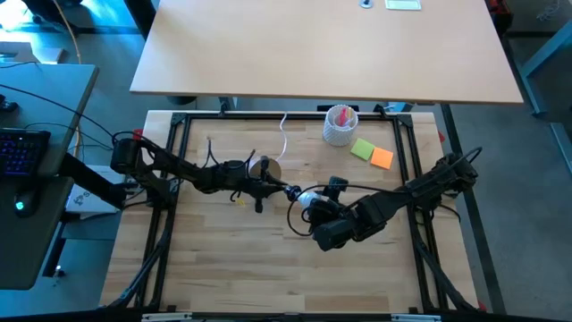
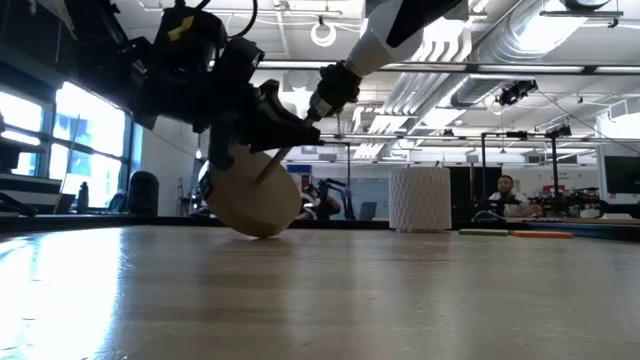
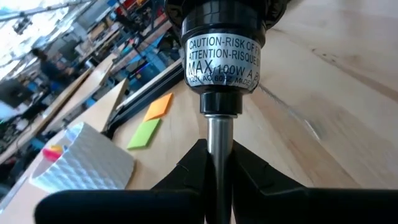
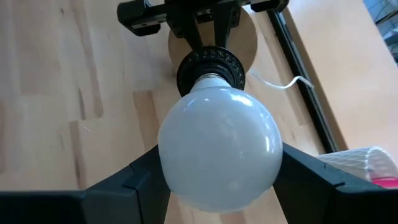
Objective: Screw lightbulb
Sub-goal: Insert the white lightbulb into the desk lamp
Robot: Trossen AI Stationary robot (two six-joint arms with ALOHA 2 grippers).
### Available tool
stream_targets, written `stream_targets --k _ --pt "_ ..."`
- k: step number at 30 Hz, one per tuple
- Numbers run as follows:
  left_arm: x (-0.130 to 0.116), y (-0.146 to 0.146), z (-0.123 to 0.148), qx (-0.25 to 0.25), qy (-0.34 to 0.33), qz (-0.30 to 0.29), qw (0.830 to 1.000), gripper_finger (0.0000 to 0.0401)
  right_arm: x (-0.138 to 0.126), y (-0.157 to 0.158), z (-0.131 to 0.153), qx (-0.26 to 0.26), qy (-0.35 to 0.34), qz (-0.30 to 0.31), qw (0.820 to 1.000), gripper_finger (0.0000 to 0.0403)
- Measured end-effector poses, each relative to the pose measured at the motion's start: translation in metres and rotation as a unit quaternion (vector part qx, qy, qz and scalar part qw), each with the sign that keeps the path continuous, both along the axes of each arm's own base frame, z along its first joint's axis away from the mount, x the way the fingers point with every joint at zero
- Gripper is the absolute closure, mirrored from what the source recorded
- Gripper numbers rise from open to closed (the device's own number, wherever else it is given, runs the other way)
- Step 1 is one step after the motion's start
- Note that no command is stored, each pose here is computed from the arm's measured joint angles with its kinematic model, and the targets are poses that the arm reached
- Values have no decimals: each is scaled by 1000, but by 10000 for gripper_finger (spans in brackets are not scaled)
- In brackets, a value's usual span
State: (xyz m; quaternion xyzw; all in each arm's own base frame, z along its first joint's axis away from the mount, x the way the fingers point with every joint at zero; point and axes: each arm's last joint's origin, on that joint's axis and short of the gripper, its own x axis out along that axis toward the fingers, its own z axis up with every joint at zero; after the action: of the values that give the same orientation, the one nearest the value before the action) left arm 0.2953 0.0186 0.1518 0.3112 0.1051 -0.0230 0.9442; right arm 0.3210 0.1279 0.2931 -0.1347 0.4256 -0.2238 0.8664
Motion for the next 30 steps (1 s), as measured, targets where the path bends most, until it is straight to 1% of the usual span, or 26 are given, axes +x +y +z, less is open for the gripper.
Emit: stream_targets --k 3,6,12,16,19,23,30 --pt "2 1 1 4 1 17 1000 371 0 -4 0 -5 6 -5 1000 171" --pt "4 2 2 14 3 23 1000 371 1 -9 -1 4 4 -21 1000 171" --pt "9 3 5 39 20 49 998 371 4 -17 -1 40 -14 -62 997 171" --pt "9 0 5 67 22 43 997 372 6 -21 -2 87 -28 -94 991 171" --pt "9 -5 4 94 30 43 994 372 7 -22 -3 135 -40 -124 982 171" --pt "9 -12 3 123 35 54 990 372 8 -23 -3 178 -63 -168 968 171" --pt "9 -18 4 135 36 68 988 372 9 -23 -3 236 -116 -249 932 171"
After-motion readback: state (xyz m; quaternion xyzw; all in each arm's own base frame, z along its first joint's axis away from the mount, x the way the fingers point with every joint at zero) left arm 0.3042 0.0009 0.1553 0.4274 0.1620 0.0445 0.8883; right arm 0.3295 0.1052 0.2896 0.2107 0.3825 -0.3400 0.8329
